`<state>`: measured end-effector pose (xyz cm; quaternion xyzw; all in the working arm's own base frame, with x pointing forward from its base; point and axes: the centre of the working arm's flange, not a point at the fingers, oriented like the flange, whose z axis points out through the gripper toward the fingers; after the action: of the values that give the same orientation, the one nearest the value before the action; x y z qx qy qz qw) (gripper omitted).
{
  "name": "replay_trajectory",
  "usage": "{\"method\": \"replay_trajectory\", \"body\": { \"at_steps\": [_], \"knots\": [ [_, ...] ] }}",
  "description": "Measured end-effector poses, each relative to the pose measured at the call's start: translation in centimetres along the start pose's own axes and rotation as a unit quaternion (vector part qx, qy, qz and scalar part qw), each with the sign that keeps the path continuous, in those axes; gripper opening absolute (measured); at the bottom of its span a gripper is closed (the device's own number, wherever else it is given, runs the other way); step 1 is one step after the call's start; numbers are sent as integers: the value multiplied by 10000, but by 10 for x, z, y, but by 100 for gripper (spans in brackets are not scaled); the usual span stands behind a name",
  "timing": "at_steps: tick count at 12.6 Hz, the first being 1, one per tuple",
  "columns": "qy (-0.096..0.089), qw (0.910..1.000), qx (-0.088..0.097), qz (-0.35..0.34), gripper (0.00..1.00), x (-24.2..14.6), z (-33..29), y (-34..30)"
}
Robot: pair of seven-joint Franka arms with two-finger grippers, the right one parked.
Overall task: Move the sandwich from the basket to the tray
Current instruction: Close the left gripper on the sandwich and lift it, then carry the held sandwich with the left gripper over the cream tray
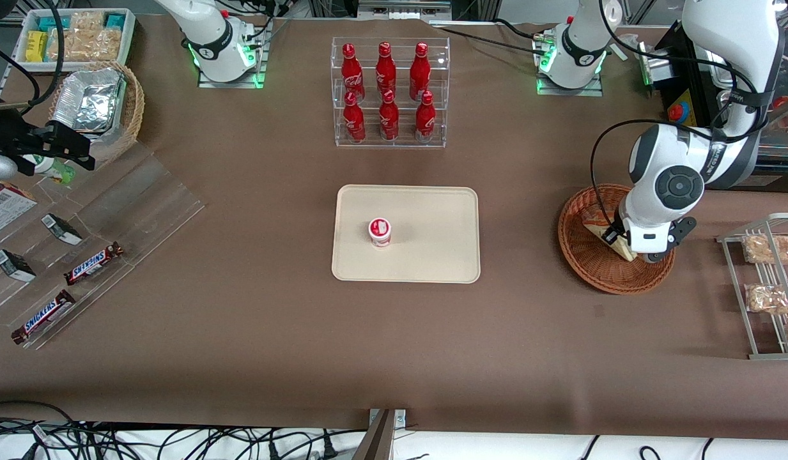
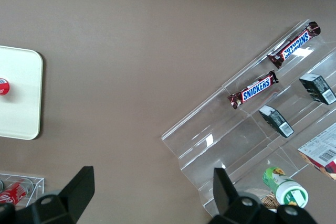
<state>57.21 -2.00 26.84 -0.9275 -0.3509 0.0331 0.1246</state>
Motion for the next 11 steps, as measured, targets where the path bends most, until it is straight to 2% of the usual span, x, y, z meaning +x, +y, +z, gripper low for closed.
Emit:
{"method": "replay_trajectory", "body": {
  "at_steps": [2,6,11],
  "knots": [
    [19,9994,91,320,36,5,-42,10],
    [145,9960,22,879,36,5,-113,30],
    [198,9893,-112,1441,36,-36,-156,71]
  ]
}}
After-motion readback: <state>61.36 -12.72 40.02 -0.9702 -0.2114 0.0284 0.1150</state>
